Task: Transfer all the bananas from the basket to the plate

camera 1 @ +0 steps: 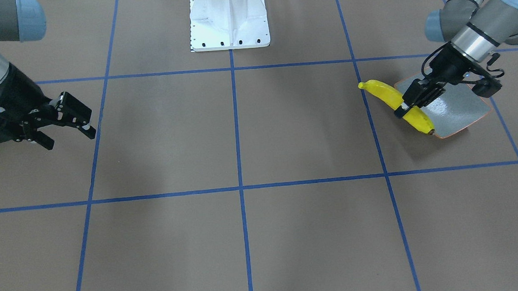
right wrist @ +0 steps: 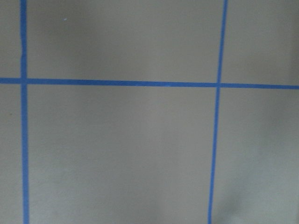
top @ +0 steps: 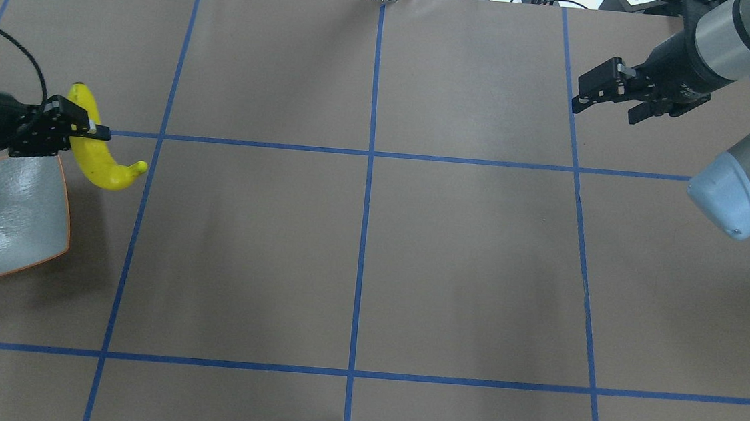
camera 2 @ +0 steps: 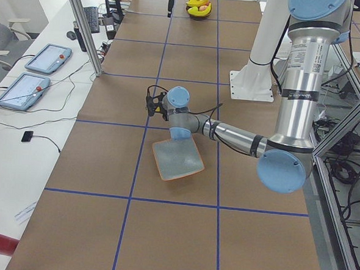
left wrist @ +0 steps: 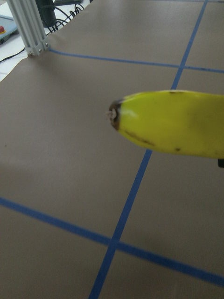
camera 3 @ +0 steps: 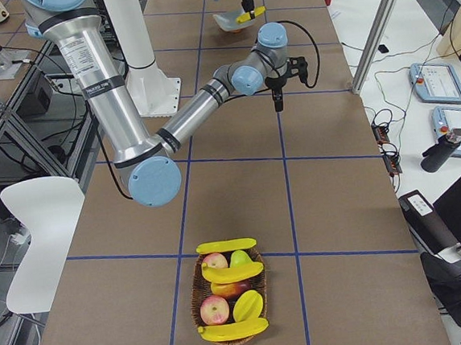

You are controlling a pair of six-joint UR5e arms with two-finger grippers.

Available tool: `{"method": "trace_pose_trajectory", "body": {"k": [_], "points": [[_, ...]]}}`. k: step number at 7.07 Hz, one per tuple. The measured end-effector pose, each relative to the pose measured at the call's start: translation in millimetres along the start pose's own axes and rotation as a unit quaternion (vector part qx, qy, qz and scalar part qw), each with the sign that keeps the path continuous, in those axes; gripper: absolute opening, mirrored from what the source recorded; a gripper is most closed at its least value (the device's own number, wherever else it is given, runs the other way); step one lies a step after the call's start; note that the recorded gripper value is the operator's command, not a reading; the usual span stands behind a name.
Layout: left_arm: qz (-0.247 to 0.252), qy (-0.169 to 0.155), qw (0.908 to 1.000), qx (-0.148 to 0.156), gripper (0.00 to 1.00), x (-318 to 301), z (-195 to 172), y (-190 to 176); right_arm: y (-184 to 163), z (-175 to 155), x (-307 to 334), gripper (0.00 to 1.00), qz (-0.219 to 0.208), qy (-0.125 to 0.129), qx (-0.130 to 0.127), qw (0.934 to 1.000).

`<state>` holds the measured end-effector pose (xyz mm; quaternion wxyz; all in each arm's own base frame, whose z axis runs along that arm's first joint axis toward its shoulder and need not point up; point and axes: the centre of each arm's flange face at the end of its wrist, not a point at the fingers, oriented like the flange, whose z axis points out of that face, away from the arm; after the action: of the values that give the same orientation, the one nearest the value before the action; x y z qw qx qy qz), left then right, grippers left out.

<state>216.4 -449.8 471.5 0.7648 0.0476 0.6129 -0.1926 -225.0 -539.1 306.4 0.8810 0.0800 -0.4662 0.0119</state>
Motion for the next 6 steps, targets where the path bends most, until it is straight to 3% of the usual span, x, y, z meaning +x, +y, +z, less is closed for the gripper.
{"method": "trace_pose_trajectory", "body": {"k": [2,6], "points": [[0.017,-0.042,0.999,-0.005,0.0,-62,-23,10,2,15,30,0.99,-0.011,0.021,-0.01,0.9997],[0.068,-0.092,0.9934,-0.013,0.0,-127,-26,12,7,25,46,0.99,-0.025,0.028,-0.021,0.9991]]}}
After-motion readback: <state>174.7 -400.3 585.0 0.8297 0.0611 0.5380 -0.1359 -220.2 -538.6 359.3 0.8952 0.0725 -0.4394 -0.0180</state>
